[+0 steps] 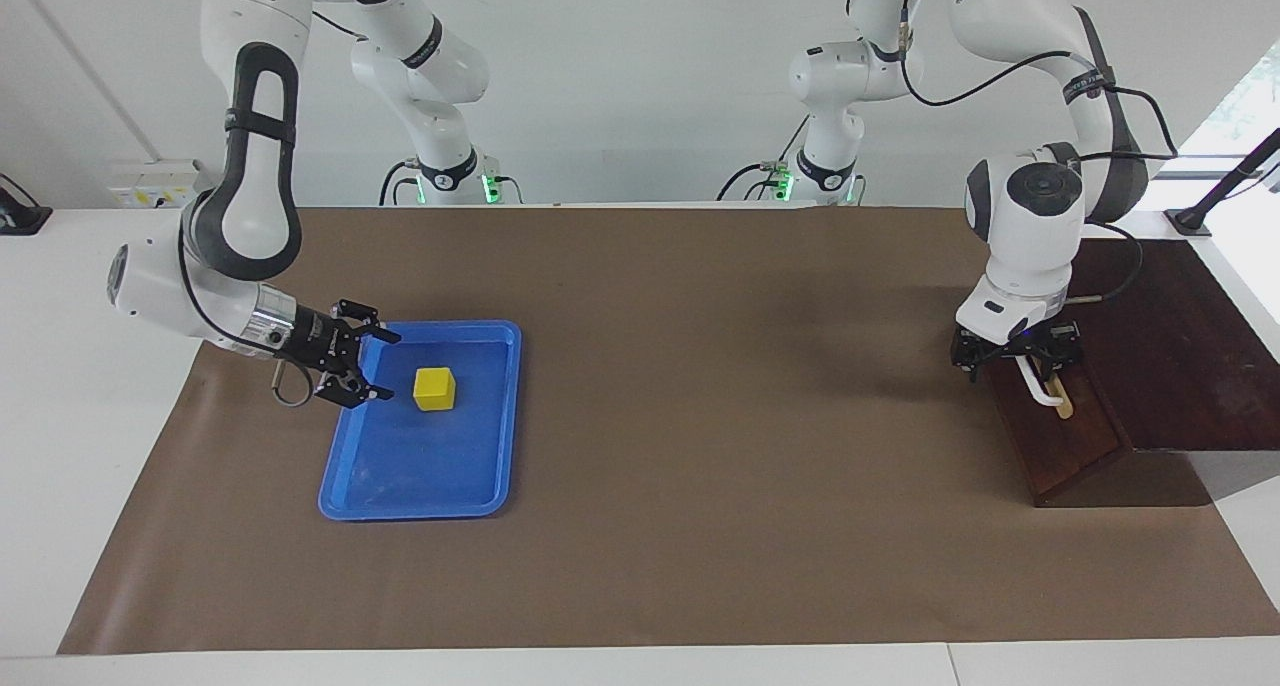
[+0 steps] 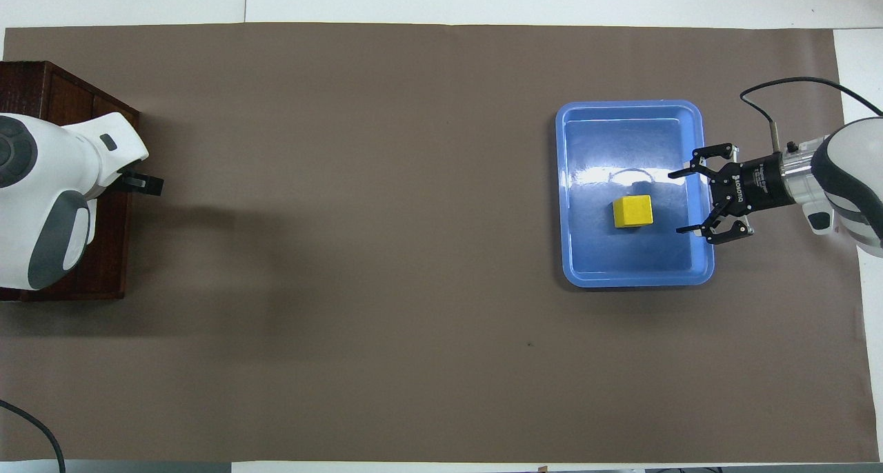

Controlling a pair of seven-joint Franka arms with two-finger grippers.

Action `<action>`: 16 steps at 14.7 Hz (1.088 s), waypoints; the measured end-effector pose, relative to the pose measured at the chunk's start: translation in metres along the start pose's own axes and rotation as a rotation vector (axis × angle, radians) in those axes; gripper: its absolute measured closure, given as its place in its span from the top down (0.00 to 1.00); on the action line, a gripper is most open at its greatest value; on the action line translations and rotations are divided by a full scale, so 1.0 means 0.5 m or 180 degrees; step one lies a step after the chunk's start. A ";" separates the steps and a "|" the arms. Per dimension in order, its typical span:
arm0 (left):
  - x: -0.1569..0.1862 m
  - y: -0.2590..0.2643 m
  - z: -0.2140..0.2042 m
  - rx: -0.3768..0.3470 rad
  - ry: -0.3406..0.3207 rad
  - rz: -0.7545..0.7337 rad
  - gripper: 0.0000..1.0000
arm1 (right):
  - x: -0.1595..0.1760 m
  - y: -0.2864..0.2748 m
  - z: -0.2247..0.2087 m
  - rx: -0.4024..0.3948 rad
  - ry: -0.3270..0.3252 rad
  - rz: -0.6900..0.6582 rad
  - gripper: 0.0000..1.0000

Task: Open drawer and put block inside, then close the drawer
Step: 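Open the drawer with the left gripper while the right gripper reaches the block, then grasp the yellow block in the blue tray with the right gripper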

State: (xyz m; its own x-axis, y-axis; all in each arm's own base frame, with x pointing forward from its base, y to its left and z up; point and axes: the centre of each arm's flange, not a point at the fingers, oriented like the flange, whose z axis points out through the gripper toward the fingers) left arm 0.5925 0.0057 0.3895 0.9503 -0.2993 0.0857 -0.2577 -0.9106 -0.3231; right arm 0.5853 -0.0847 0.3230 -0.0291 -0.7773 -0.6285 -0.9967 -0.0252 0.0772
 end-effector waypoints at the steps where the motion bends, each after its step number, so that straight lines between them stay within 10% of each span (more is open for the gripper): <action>1: -0.002 0.003 0.005 -0.0006 -0.0007 0.0007 1.00 | 0.004 -0.001 0.003 0.0033 0.0000 0.0002 1.00; 16: 0.048 0.273 -0.076 -0.0089 0.0119 -0.0060 1.00 | 0.053 0.015 0.112 0.0248 -0.0020 0.0005 1.00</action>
State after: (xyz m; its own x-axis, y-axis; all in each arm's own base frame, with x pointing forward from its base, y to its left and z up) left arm 0.5736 -0.1368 0.3833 0.9479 -0.2921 0.1269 -0.2452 -0.9236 -0.2947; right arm 0.5727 -0.0703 0.2637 -0.0309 -0.7733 -0.6332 -0.9995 0.0254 0.0178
